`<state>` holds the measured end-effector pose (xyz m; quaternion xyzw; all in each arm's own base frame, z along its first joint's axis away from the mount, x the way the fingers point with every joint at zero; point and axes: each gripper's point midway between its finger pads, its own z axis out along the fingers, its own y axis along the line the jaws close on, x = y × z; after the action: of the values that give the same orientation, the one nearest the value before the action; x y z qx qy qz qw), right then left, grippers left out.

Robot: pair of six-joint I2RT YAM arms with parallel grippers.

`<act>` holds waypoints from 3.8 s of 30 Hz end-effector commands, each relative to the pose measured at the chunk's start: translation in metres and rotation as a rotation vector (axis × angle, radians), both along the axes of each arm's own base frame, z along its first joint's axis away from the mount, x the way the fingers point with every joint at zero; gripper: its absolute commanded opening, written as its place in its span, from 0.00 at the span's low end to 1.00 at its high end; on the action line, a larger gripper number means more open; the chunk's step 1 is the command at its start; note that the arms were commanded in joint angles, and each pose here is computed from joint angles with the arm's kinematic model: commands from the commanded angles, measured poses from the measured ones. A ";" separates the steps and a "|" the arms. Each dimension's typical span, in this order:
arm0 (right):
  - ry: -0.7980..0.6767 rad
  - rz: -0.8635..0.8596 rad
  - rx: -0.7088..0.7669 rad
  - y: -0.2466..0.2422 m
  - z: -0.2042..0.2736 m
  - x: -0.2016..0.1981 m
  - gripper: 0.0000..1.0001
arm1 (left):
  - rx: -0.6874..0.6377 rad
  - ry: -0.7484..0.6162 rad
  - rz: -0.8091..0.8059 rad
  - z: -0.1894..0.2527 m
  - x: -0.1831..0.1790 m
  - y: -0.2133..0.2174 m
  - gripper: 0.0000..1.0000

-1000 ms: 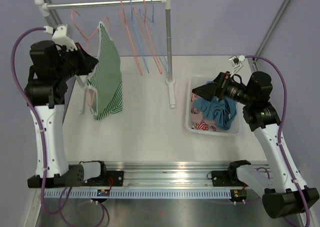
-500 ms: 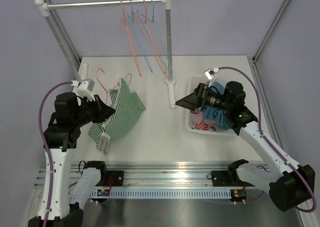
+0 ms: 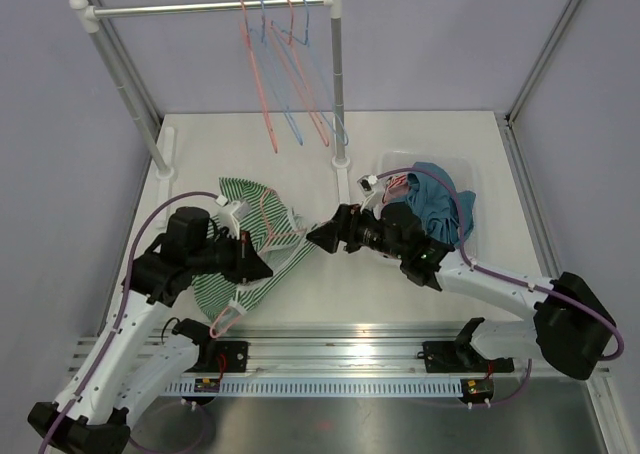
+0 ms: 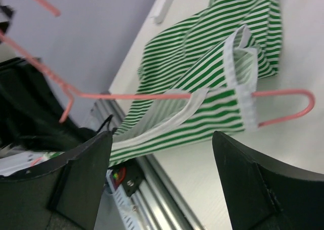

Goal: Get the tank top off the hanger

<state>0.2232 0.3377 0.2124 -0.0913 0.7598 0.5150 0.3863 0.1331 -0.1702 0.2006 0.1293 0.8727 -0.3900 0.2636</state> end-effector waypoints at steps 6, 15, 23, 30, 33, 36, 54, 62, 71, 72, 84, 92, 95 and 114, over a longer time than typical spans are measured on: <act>-0.097 -0.189 -0.132 0.004 -0.016 0.046 0.81 | -0.077 -0.086 -0.038 0.022 0.005 -0.016 0.00; -0.117 -0.199 -0.197 0.004 -0.035 0.054 0.60 | -0.124 -0.112 -0.080 0.039 0.003 -0.023 0.00; -0.153 -0.238 -0.263 -0.004 -0.036 0.062 0.08 | -0.115 -0.118 -0.099 0.041 -0.002 -0.022 0.00; -0.160 -0.146 -0.227 0.005 -0.030 0.049 0.71 | -0.076 -0.123 -0.070 0.033 0.004 -0.017 0.00; -0.163 -0.081 -0.185 0.014 -0.024 0.039 0.78 | -0.085 -0.125 -0.072 0.036 0.005 -0.019 0.00; -0.159 -0.073 -0.175 0.017 -0.021 0.039 0.81 | -0.101 -0.132 -0.082 0.040 0.005 -0.021 0.00; -0.171 -0.247 -0.232 -0.006 -0.016 0.073 0.74 | -0.148 -0.150 -0.113 0.051 -0.001 -0.025 0.00; -0.181 -0.234 -0.231 -0.012 -0.016 0.069 0.49 | -0.107 -0.144 -0.075 0.043 0.006 -0.021 0.00; -0.210 -0.237 -0.262 -0.024 -0.019 0.067 0.25 | -0.102 -0.142 -0.072 0.043 0.007 -0.021 0.00; -0.213 -0.238 -0.265 -0.026 -0.019 0.068 0.19 | -0.109 -0.147 -0.075 0.044 0.006 -0.021 0.00; -0.141 -0.388 -0.357 -0.069 -0.035 0.101 0.00 | -0.109 -0.156 -0.093 0.046 0.000 -0.020 0.00; -0.113 -0.432 -0.387 -0.089 -0.032 0.133 0.00 | -0.163 -0.205 -0.169 0.066 -0.019 -0.021 0.00; -0.095 -0.392 -0.374 -0.081 -0.033 0.132 0.00 | -0.188 -0.237 -0.197 0.076 -0.026 -0.022 0.00; -0.280 0.129 0.036 -0.014 0.144 -0.002 0.00 | -0.579 -1.016 0.079 0.294 0.003 -0.003 0.03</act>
<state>0.2608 0.3090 0.2962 -0.1390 0.7368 0.4914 0.4431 0.1320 -0.1802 0.4199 0.2035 0.6082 -0.4827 0.5965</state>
